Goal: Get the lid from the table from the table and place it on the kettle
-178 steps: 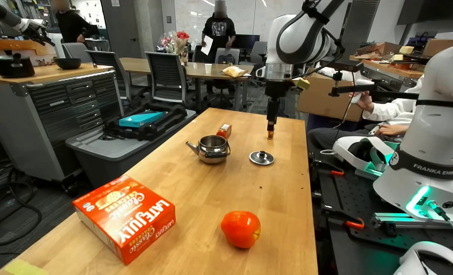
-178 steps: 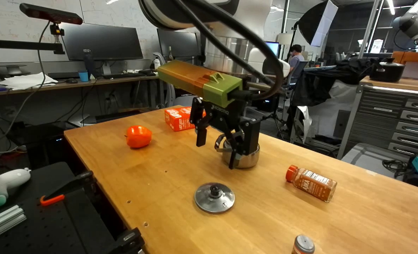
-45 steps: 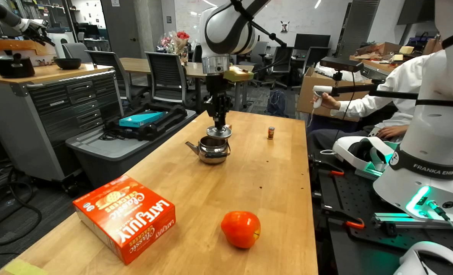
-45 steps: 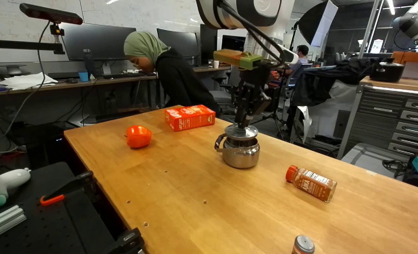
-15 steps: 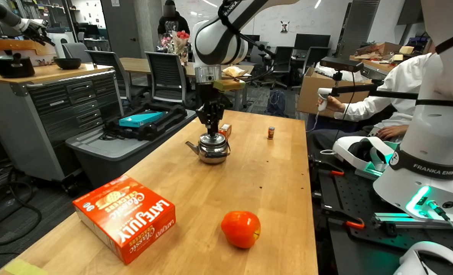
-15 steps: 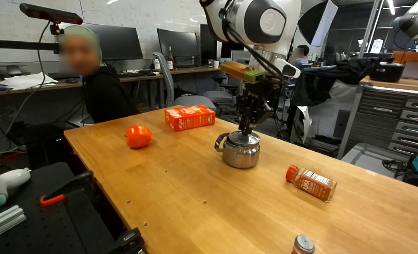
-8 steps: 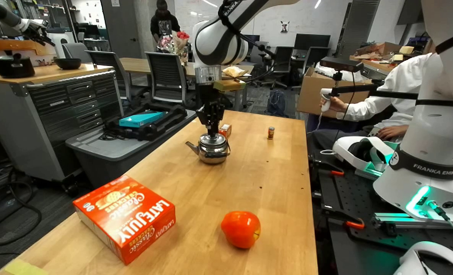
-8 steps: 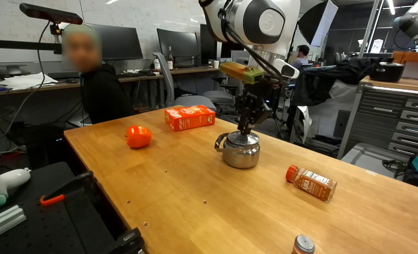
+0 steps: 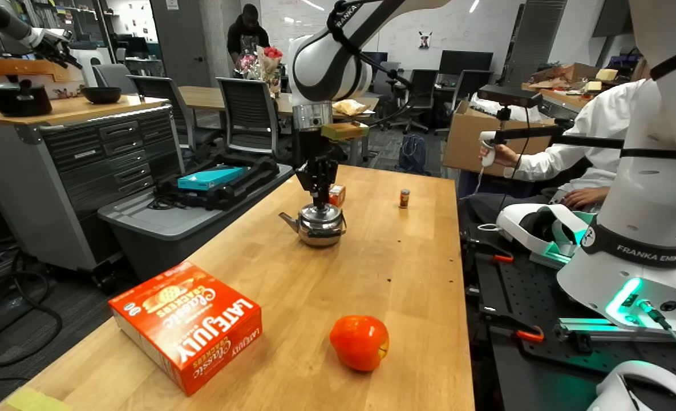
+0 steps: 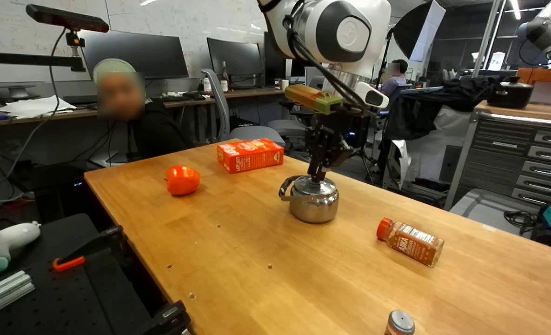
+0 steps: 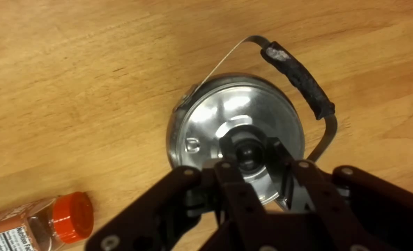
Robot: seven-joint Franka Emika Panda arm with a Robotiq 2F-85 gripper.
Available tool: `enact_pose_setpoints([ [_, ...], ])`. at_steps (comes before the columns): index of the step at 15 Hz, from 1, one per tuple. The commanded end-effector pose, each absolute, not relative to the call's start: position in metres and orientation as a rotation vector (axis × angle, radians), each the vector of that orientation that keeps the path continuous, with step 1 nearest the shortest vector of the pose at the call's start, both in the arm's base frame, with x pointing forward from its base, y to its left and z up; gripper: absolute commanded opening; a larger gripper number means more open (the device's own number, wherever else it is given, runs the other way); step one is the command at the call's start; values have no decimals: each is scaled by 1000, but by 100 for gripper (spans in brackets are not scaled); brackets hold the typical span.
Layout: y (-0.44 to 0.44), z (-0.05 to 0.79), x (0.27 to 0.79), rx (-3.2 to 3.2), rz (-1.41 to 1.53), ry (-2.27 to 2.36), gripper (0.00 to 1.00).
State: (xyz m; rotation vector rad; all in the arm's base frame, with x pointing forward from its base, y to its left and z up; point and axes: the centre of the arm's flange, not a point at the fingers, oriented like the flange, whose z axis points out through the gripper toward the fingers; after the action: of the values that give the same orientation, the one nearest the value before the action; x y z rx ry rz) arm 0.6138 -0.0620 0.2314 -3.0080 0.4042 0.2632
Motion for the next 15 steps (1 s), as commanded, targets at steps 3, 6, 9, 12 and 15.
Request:
enact_pose_setpoints([
  [3,-58,232,607,-2995,288,407,7],
  [6,-60,236,602,-3005,290,394,61],
  [9,-61,243,592,-3004,276,380,84],
  [12,-63,257,578,-3002,260,348,100],
  [15,-66,273,555,-3010,236,294,100],
])
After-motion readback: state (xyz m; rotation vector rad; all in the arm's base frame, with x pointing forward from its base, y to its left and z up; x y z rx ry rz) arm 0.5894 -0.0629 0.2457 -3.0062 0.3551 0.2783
